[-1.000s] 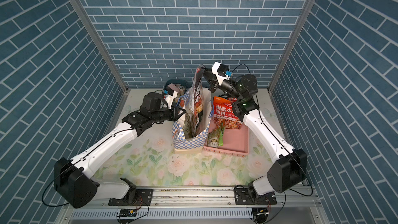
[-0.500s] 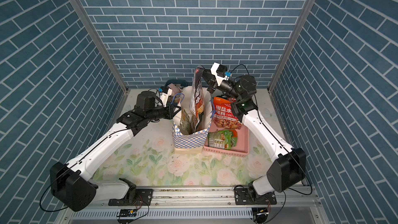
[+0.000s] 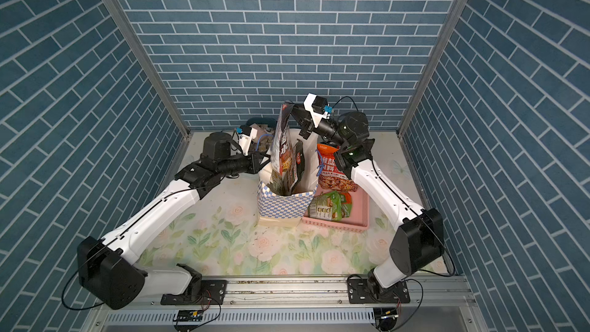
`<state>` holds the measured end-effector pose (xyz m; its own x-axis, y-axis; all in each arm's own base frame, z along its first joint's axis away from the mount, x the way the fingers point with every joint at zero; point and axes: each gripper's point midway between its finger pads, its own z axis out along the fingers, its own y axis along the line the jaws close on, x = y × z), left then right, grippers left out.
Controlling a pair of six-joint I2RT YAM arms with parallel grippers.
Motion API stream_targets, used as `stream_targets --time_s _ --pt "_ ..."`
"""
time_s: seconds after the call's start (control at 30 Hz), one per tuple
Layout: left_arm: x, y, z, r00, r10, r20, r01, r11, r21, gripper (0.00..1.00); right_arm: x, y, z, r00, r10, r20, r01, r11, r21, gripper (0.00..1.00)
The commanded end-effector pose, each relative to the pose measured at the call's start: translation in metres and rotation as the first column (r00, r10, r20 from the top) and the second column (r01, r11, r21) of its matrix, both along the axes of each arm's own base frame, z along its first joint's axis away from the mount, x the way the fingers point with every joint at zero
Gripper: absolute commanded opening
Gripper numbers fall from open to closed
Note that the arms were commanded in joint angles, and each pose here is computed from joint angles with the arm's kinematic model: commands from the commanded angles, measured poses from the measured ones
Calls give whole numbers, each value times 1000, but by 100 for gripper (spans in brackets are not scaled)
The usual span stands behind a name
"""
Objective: Place the condiment packets inside the bag
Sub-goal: Adjust the condiment packet in the storage box, then place the condiment packet in the paper bag.
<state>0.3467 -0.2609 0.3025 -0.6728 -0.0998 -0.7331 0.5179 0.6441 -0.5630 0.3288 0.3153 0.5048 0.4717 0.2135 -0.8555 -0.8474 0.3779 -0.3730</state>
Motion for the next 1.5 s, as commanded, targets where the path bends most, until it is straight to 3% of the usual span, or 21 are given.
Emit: stream_targets --time_s 0.0,0.1,0.27,0.63,0.83,1.03,1.47 --pt "0 -36 54 986 -102 129 114 990 -88 0 -18 -42 53 983 -133 127 117 985 124 0" --pt "-4 -63 49 980 -166 108 175 981 -86 0 -20 -61 55 975 -182 127 165 977 139 0" --pt "-7 -87 11 978 -210 18 210 977 -46 0 -30 -84 61 961 -237 140 216 965 152 0" --pt "-9 -54 10 994 -99 55 95 992 78 0 -37 -88 63 966 -216 143 193 968 162 0" --pt "-11 -49 8 996 -78 45 75 995 64 0 -36 -73 55 986 -117 122 95 981 172 0" --pt "-11 -49 15 996 -69 59 66 997 49 0 -15 -67 28 988 -135 79 121 980 160 0" --pt "-11 -44 12 998 -44 53 41 997 59 0 3 -46 -16 997 -52 58 46 994 94 0"
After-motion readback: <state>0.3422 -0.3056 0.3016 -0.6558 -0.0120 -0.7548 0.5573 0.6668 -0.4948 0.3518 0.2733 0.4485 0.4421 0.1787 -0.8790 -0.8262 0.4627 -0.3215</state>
